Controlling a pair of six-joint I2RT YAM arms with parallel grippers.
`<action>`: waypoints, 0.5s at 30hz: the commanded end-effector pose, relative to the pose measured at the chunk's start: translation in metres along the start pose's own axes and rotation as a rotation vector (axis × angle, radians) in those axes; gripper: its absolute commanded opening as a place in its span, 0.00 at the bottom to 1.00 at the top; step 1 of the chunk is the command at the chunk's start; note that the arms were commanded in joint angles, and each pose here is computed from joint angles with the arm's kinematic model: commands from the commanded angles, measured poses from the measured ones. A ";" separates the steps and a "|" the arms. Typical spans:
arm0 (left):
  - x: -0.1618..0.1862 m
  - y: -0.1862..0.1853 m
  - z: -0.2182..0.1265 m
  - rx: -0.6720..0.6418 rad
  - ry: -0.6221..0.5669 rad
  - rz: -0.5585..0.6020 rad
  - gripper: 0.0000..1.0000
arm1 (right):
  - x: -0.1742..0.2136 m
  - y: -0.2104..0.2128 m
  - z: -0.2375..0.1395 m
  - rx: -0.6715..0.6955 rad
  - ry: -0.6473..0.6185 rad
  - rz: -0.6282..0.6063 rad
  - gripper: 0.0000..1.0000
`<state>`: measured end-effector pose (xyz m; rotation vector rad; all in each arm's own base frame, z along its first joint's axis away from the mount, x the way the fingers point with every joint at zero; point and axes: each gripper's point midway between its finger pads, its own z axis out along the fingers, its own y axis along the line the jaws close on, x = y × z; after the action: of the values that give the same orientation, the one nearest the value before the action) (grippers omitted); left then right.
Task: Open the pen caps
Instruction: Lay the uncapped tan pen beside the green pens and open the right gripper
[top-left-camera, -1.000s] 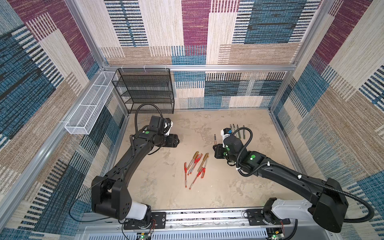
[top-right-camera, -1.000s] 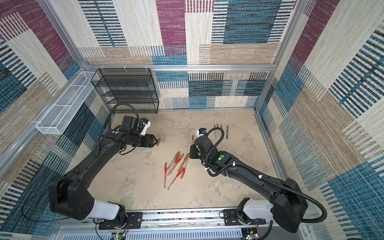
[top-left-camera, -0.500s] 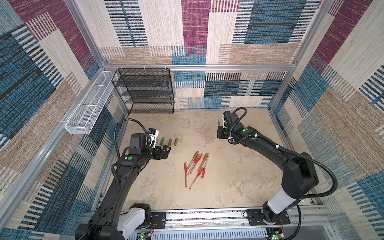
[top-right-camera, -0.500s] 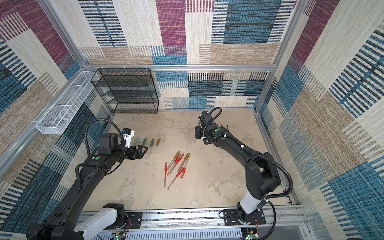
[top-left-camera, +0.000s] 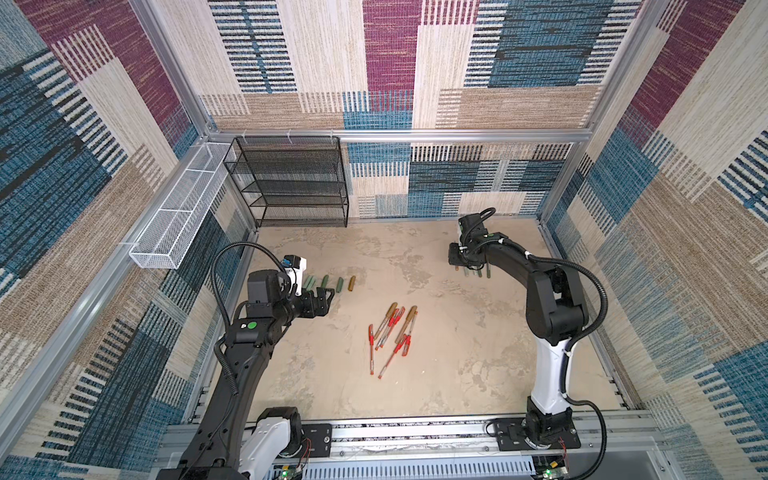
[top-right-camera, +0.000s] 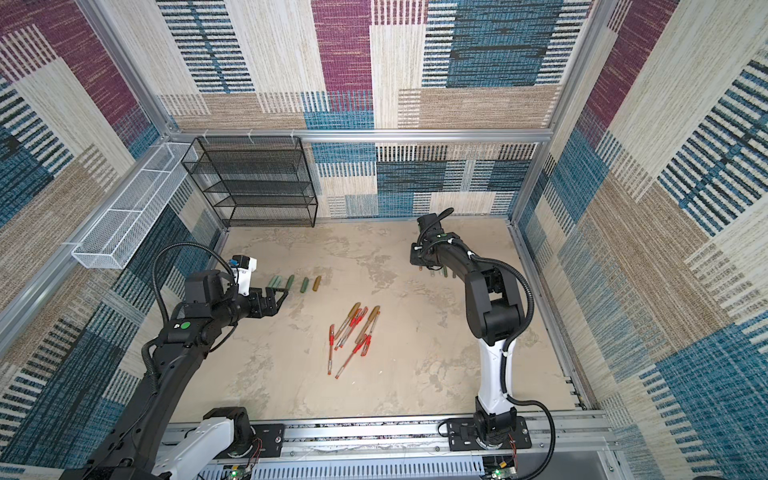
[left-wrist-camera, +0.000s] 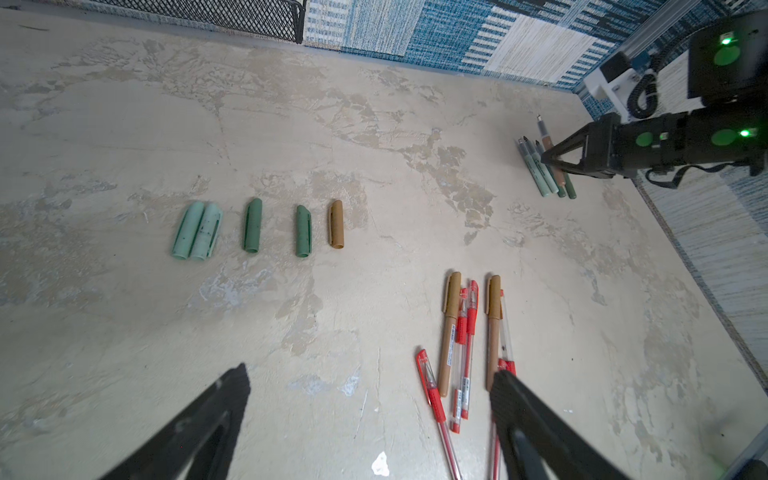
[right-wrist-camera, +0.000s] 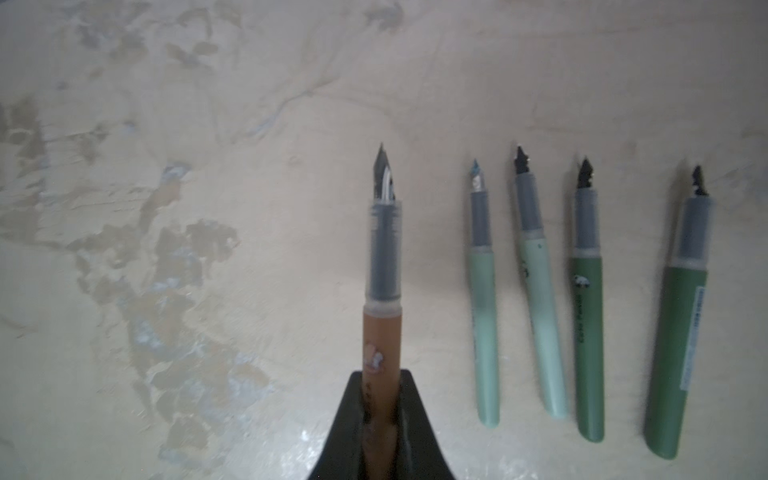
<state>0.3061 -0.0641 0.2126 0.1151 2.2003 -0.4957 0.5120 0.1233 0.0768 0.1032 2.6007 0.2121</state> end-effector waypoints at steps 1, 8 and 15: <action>-0.007 0.001 0.001 0.008 -0.025 0.008 0.94 | 0.000 -0.001 0.009 -0.013 0.024 -0.004 0.03; -0.007 0.002 0.000 0.003 -0.029 0.010 0.94 | 0.009 0.002 0.033 -0.032 0.068 0.014 0.05; -0.007 0.002 0.000 0.004 -0.029 0.008 0.94 | 0.020 -0.006 0.041 0.006 0.095 0.032 0.07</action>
<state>0.3078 -0.0612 0.2132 0.1080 2.1894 -0.4970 0.5177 0.1267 0.0329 0.1094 2.6881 0.2397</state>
